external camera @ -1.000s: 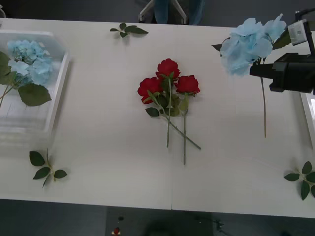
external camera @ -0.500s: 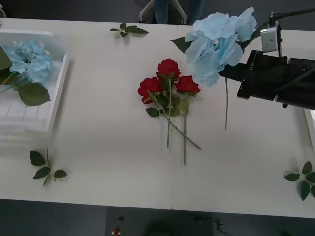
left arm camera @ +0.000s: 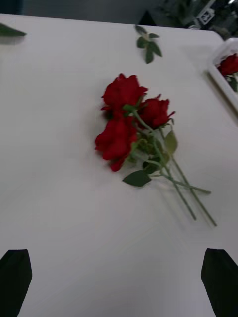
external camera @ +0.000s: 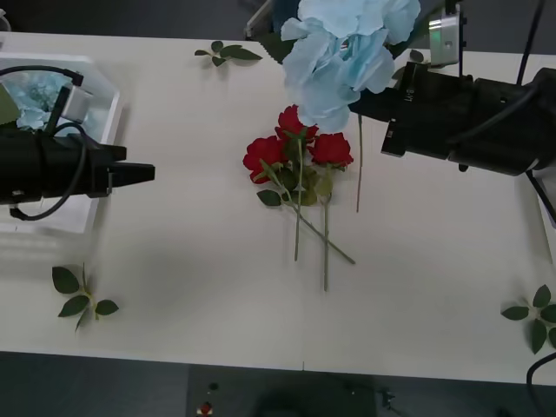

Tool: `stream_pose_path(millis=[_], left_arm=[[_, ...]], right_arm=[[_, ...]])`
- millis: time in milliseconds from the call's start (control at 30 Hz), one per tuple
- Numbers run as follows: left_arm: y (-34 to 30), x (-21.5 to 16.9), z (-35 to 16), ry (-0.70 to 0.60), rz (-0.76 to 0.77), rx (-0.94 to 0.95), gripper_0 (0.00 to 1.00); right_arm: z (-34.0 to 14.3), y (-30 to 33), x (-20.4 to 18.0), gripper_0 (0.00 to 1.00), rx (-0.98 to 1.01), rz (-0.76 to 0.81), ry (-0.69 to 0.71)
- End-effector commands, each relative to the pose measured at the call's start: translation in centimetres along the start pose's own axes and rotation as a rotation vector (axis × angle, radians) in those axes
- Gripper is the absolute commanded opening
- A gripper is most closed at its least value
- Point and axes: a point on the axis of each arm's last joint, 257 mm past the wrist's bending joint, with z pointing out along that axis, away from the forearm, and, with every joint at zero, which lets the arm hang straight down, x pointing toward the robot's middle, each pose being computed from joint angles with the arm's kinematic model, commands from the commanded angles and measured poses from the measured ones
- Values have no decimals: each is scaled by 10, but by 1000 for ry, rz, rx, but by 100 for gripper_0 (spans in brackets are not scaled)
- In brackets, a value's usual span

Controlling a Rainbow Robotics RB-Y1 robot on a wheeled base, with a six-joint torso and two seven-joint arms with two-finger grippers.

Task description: Put the red flowers into the right box and the blue flowers into the left box

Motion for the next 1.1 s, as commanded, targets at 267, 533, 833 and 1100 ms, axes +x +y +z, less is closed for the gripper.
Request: stream_pose_path(millis=[267,533,833,1100], left_arm=[[-122,-8,53,-193,226,348,100],[-188,16,81,-273,158,516,100],[-210,28,114,-311,-53,594,100],[-213,13,135,-362,-121,586,100]], right_arm=[[41,35,-8,0,-78,-47,-19],[56,41,-2,0,-105,-40,-7],[64,43,2,0,-120,-36,-2],[66,45,4,0,-124,-35,1]])
